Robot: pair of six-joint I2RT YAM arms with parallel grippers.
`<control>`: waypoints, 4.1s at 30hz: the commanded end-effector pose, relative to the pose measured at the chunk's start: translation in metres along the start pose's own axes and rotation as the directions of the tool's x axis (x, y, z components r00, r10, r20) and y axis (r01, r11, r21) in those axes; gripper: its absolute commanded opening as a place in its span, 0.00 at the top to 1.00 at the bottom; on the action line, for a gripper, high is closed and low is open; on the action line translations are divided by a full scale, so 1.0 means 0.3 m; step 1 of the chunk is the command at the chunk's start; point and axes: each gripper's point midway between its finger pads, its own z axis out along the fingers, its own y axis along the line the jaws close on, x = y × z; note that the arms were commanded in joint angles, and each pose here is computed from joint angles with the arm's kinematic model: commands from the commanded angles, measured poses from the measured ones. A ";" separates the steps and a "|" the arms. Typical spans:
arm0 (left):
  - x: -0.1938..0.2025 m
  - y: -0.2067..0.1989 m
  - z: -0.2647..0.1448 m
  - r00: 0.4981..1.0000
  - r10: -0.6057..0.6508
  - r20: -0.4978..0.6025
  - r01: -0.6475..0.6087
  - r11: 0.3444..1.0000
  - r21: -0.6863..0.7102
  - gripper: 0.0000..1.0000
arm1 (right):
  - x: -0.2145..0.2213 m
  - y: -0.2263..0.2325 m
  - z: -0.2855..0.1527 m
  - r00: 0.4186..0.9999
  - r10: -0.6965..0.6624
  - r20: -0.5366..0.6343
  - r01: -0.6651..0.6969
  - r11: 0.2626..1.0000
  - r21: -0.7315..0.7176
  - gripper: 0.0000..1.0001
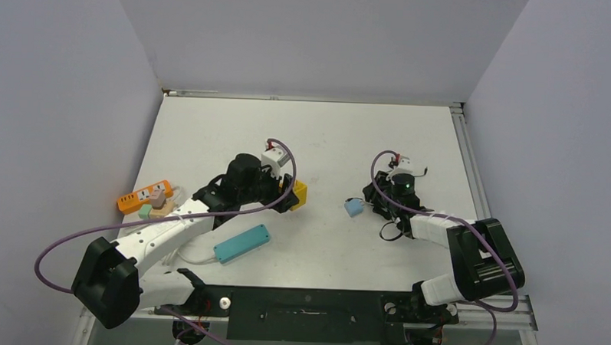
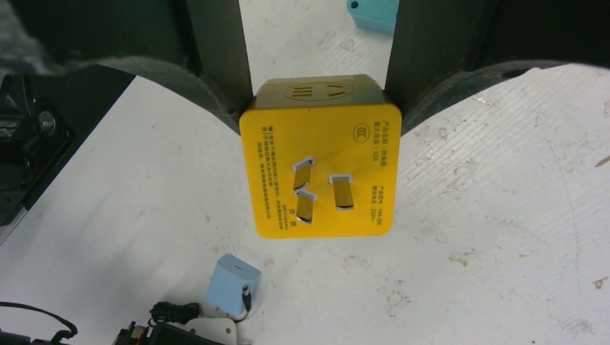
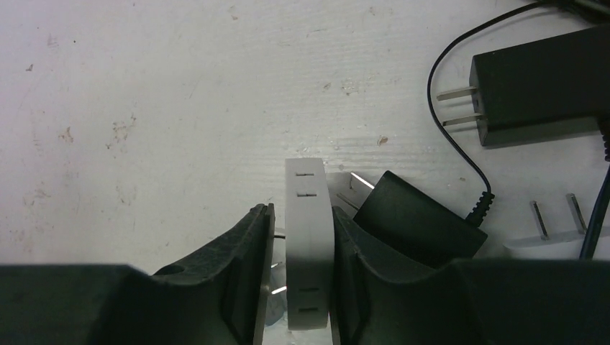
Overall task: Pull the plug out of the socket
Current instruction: Place the plug at the center of the board.
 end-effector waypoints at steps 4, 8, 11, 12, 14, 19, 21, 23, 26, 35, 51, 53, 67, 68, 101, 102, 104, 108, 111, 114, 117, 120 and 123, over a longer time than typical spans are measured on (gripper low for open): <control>-0.113 -0.034 -0.015 0.995 0.062 0.081 -0.063 0.998 0.002 1.00 | -0.102 0.001 0.007 0.996 0.000 0.093 -0.003 1.000 0.027 0.54; -0.102 -0.030 -0.005 0.996 0.058 0.074 -0.058 0.998 -0.004 1.00 | -0.125 -0.011 -0.015 0.991 -0.010 0.130 0.004 0.999 0.049 0.38; -0.087 -0.039 0.010 0.995 0.072 0.071 -0.071 0.997 -0.013 1.00 | -0.146 -0.017 -0.036 0.987 -0.019 0.161 0.009 0.998 0.063 0.32; -0.081 -0.042 0.019 0.995 0.077 0.066 -0.076 0.997 -0.018 1.00 | -0.154 -0.019 -0.045 0.984 -0.021 0.174 0.009 0.998 0.067 0.30; -0.068 -0.045 0.051 0.997 0.067 0.047 -0.066 0.998 -0.022 1.00 | -0.179 -0.013 -0.069 0.977 -0.025 0.210 0.012 0.998 0.063 0.25; -0.060 -0.095 0.142 0.998 0.062 0.005 -0.061 0.998 -0.009 1.00 | -0.226 -0.013 -0.131 0.953 -0.032 0.301 0.013 0.998 0.065 0.18; -0.056 -0.116 0.183 0.997 0.081 -0.018 -0.081 0.997 -0.010 1.00 | -0.226 -0.024 -0.157 0.943 -0.025 0.333 0.002 0.998 0.070 0.18; -0.064 -0.130 0.226 0.995 0.090 -0.033 -0.090 0.996 -0.015 1.00 | -0.239 -0.025 -0.185 0.928 -0.019 0.371 -0.006 0.998 0.066 0.17; -0.093 -0.131 0.291 0.994 0.105 -0.037 -0.107 0.994 -0.038 1.00 | -0.255 -0.021 -0.216 0.913 -0.016 0.408 -0.009 0.998 0.057 0.15; -0.092 -0.130 0.470 0.994 0.097 -0.053 -0.098 0.995 -0.034 1.00 | -0.260 -0.022 -0.240 0.903 -0.004 0.430 -0.021 0.998 0.054 0.15; -0.038 -0.077 0.556 0.996 0.073 -0.057 -0.078 0.994 -0.083 0.51 | -0.268 -0.027 -0.266 0.892 -0.001 0.452 -0.028 0.998 0.058 0.15; -0.042 -0.078 0.550 0.996 0.073 -0.053 -0.077 0.994 -0.082 0.41 | -0.266 -0.028 -0.267 0.892 -0.003 0.451 -0.027 0.998 0.059 0.15; -0.152 -0.031 0.271 0.997 0.080 0.001 -0.079 0.982 -0.174 0.04 | -0.265 -0.026 -0.263 0.895 -0.003 0.446 -0.026 0.998 0.058 0.12; -0.146 -0.023 0.232 0.996 0.091 -0.013 -0.092 0.979 -0.181 0.04 | -0.265 -0.026 -0.264 0.895 -0.003 0.446 -0.026 0.998 0.059 0.12; 0.462 0.188 -0.117 0.881 -0.293 -0.371 0.139 0.911 -0.389 0.04 | -0.265 -0.027 -0.261 0.898 0.008 0.440 -0.038 0.997 0.060 0.03; 0.468 0.185 -0.115 0.880 -0.288 -0.379 0.129 0.911 -0.393 0.04 | -0.266 -0.027 -0.261 0.898 0.009 0.440 -0.040 0.997 0.060 0.03; 0.486 0.174 -0.111 0.874 -0.280 -0.397 0.115 0.913 -0.392 0.04 | -0.268 -0.027 -0.262 0.897 0.010 0.441 -0.040 0.997 0.060 0.03; 0.521 0.138 -0.105 0.864 -0.255 -0.434 0.073 0.917 -0.393 0.04 | -0.268 -0.026 -0.263 0.897 0.011 0.442 -0.042 0.997 0.059 0.03; 0.521 0.102 -0.095 0.873 -0.232 -0.429 0.060 0.924 -0.378 0.04 | -0.267 -0.027 -0.261 0.898 0.012 0.440 -0.043 0.997 0.060 0.02; 0.497 0.098 -0.095 0.885 -0.182 -0.428 -0.001 0.920 -0.393 0.04 | -0.265 -0.027 -0.259 0.899 0.012 0.438 -0.043 0.997 0.060 0.02; 0.509 0.128 -0.118 0.867 -0.188 -0.461 -0.053 0.886 -0.461 0.04 | -0.263 -0.028 -0.258 0.900 0.012 0.436 -0.043 0.997 0.061 0.02; 0.530 0.142 -0.136 0.862 -0.243 -0.445 -0.031 0.851 -0.525 0.04 | -0.267 -0.027 -0.261 0.899 0.011 0.438 -0.043 0.997 0.062 0.02; 0.491 0.135 -0.141 0.911 -0.296 -0.286 0.091 0.822 -0.562 0.04 | -0.266 -0.026 -0.262 0.899 0.012 0.438 -0.043 0.997 0.060 0.00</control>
